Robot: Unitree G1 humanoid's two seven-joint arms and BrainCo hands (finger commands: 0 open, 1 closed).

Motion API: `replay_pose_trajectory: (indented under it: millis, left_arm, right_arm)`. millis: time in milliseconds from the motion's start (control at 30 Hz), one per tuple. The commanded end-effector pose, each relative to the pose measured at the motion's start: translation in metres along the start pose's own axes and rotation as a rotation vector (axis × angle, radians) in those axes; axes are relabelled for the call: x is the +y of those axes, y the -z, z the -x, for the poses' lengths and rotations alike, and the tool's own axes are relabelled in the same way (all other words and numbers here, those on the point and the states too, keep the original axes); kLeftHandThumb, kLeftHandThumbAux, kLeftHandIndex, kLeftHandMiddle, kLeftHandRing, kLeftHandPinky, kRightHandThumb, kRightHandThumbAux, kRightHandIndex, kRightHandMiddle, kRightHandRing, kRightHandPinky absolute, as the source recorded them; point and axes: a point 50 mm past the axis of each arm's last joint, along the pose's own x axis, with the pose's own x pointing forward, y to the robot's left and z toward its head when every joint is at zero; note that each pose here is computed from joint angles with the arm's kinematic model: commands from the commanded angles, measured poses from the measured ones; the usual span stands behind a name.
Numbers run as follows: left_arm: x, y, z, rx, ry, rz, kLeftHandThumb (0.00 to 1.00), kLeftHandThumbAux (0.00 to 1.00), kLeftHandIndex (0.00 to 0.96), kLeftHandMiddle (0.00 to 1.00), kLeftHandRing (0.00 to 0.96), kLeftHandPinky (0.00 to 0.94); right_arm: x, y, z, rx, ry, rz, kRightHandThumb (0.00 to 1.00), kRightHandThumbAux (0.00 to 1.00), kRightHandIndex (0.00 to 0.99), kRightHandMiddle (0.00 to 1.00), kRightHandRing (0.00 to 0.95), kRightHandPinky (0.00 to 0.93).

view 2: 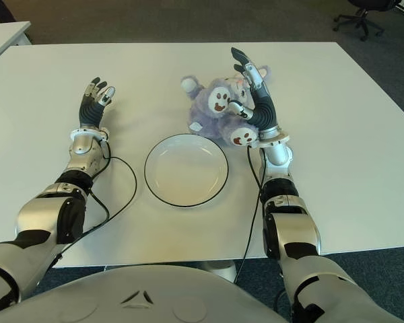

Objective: Put the doll into the plate.

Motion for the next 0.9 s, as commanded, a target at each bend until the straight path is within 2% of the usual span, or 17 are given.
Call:
replay_pose_trajectory:
  millis: [33,367,800,900]
  left_arm:
    - [0.008,0.059,0.037,0.261,-0.002,0.003,0.0,0.513,0.0,0.122,0.13,0.122]
    - [0.01,0.058,0.037,0.256,0.01,-0.003,0.0,0.508,0.0,0.122,0.135,0.158]
    - [0.011,0.058,0.037,0.256,0.013,0.0,0.0,0.497,0.0,0.124,0.137,0.148]
    - [0.011,0.058,0.037,0.257,0.011,0.002,0.0,0.5,0.0,0.127,0.145,0.18]
  right_arm:
    - [0.033,0.022,0.078,0.305,-0.033,-0.127,0.248,0.312,0.0,0.019,0.0,0.0]
    - [0.031,0.024,0.084,0.336,-0.015,-0.16,0.244,0.243,0.0,0.019,0.0,0.002]
    - [0.026,0.025,0.095,0.376,-0.008,-0.192,0.237,0.229,0.0,0.021,0.0,0.022]
    - [0.024,0.026,0.097,0.384,-0.002,-0.205,0.246,0.254,0.0,0.026,0.0,0.026]
